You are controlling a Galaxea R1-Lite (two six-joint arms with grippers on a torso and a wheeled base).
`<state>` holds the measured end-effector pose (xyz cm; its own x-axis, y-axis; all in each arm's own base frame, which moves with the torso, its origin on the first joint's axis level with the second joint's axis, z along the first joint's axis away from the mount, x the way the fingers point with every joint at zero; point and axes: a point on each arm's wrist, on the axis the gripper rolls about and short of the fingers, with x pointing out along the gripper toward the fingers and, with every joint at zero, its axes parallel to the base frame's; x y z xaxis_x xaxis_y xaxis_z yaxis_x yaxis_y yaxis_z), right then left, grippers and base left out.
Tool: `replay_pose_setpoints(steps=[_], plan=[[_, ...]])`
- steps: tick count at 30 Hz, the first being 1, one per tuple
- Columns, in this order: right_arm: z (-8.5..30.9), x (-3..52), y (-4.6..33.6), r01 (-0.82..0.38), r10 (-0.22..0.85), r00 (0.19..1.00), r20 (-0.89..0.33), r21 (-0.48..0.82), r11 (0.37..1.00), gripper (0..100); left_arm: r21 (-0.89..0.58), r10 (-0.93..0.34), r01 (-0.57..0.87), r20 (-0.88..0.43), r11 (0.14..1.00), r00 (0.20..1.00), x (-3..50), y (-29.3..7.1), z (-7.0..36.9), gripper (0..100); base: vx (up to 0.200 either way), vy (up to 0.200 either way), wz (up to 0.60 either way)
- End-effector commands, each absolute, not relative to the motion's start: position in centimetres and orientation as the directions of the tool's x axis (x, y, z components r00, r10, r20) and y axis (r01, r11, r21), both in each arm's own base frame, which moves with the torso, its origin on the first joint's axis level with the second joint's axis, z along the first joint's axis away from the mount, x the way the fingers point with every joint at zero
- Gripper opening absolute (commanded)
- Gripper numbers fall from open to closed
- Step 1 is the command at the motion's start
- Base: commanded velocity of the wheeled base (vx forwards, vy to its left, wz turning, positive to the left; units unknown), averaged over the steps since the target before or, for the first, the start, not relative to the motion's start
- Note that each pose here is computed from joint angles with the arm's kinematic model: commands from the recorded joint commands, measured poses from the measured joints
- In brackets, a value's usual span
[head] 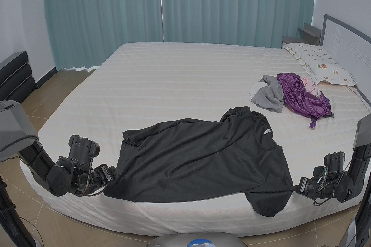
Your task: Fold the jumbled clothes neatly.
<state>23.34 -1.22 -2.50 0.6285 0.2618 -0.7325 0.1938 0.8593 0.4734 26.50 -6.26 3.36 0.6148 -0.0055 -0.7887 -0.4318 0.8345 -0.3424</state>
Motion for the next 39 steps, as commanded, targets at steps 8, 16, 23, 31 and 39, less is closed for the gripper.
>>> replay_pose_setpoints(steps=[8,16,23,31,39], plan=[[-1.9,20.8,-3.3,0.19,0.22,0.622,-0.752,0.417,0.889,0,-0.341,-0.009,-0.428,-0.79,0.837,0.613,26.4,-6.5,3.3,100,0.0,0.0,0.0],[-2.0,20.5,-3.2,0.164,0.238,0.615,-0.752,0.417,0.894,100,-0.356,-0.018,-0.426,-0.784,0.832,0.621,26.6,-6.5,3.5,100,0.0,0.0,0.0],[0.4,21.5,-2.5,0.102,0.266,0.701,-0.662,0.462,0.881,100,-0.403,-0.043,-0.401,-0.748,0.823,0.663,26.8,-6.5,4.5,100,0.0,0.0,0.0],[2.0,24.6,0.7,0.063,0.356,0.739,-0.572,0.586,0.808,100,-0.471,-0.064,-0.402,-0.707,0.785,0.704,27.2,-6.5,5.7,100,0.0,0.0,0.0],[2.5,25.4,2.2,0.104,0.4,0.739,-0.542,0.679,0.727,100,-0.474,-0.053,-0.426,-0.714,0.771,0.698,27.4,-6.1,5.5,100,0.0,0.1,0.0]])
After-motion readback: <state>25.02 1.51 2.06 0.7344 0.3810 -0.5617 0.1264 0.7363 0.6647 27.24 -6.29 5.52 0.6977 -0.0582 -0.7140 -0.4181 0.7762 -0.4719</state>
